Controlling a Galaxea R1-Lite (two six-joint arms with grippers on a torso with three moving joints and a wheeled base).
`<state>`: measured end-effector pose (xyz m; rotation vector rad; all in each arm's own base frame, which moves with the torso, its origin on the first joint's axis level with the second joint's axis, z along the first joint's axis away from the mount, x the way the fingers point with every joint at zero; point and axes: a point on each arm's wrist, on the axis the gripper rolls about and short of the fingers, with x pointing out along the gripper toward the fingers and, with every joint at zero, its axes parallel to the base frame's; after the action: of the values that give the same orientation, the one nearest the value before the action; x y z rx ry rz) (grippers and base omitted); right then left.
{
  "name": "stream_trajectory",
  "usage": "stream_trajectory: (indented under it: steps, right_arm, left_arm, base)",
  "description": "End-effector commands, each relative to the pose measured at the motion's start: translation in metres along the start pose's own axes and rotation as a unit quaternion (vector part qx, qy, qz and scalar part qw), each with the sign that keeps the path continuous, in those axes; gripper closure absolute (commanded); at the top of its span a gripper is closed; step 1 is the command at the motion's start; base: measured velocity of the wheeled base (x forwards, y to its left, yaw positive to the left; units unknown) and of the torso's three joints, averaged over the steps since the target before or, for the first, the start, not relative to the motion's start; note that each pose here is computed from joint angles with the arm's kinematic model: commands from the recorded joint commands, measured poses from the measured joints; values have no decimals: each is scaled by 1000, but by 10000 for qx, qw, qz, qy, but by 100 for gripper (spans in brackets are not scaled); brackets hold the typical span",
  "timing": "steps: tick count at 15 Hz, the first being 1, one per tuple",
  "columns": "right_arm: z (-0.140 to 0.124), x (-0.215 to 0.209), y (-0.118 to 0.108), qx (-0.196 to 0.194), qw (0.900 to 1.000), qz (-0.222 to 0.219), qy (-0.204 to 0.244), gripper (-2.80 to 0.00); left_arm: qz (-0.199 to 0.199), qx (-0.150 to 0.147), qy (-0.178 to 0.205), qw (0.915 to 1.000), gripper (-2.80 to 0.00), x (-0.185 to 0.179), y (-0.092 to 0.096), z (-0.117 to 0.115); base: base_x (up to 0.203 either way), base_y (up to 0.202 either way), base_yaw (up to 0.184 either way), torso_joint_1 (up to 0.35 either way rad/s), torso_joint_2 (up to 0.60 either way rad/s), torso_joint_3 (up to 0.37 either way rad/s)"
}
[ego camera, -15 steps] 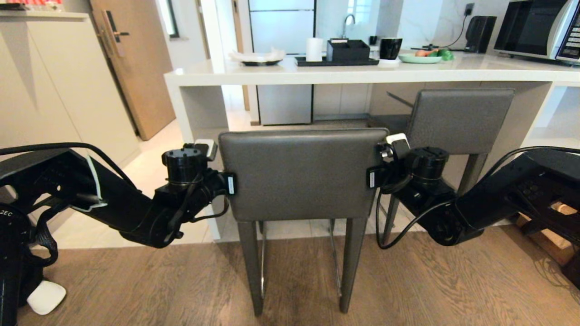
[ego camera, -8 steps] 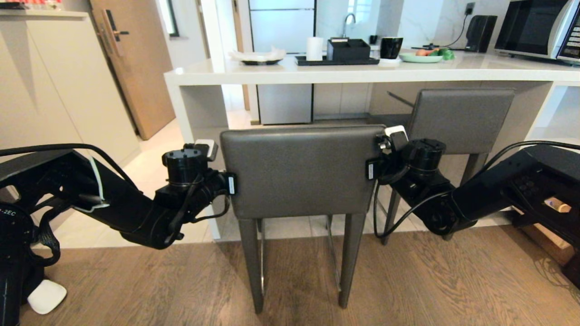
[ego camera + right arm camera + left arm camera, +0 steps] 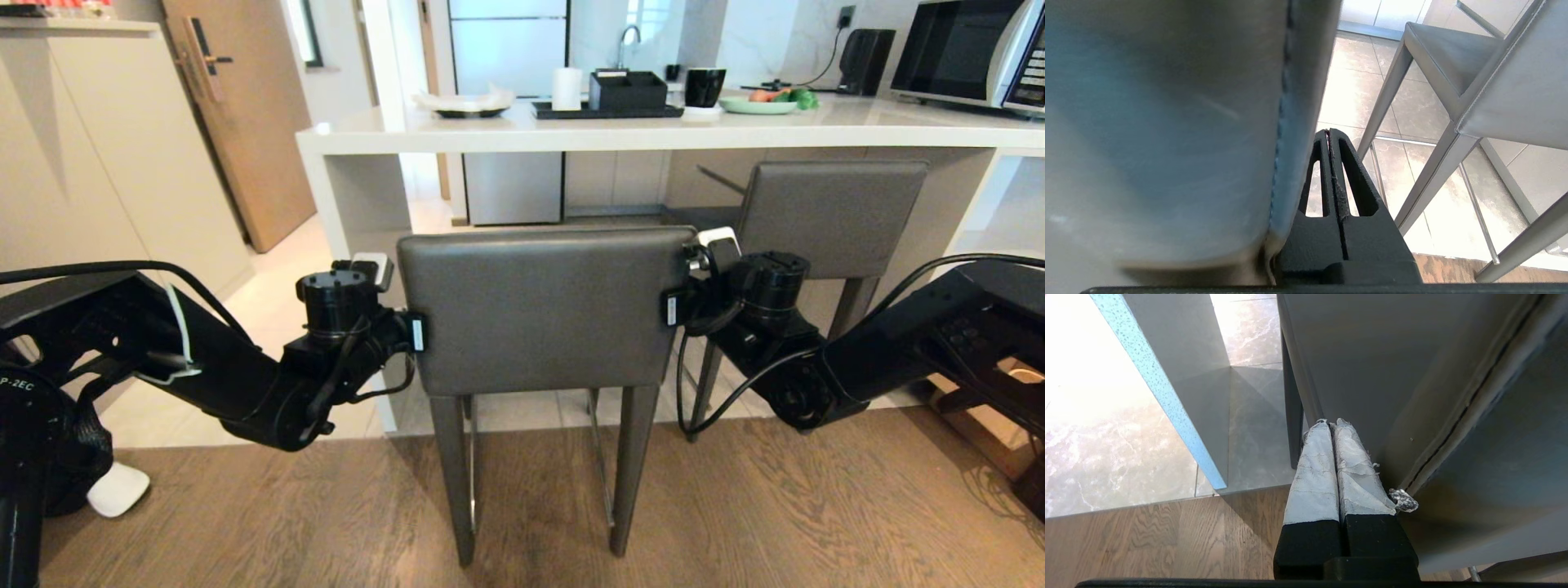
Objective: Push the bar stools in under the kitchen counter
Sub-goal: Push the gray chair back under the dining table
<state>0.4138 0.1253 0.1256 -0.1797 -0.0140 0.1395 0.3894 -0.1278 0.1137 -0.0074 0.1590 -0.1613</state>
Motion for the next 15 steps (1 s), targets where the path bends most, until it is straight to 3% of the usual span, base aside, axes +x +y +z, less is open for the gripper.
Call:
stream_trajectory:
  steps: [1, 6, 11, 15]
  right_arm:
    - [6, -3, -2, 9, 10000, -22, -68, 0]
    - [17, -17, -8, 90, 9999, -59, -94, 0]
    - [26, -61, -17, 346, 9994, -48, 30, 0]
    - [36, -96, -25, 395, 9991, -104, -95, 0]
  left_arm:
    - [16, -18, -103, 9999, 0, -3, 1, 7]
    - [53, -38, -136, 9999, 0, -13, 6, 13]
    - [172, -19, 111, 9998, 0, -65, 14, 13]
    - [137, -51, -148, 9998, 0, -96, 14, 32]
  base:
    - [0, 0, 0, 0, 0, 0]
    - [0, 0, 0, 0, 0, 0]
    - [0, 0, 0, 0, 0, 0]
    - [0, 0, 0, 0, 0, 0]
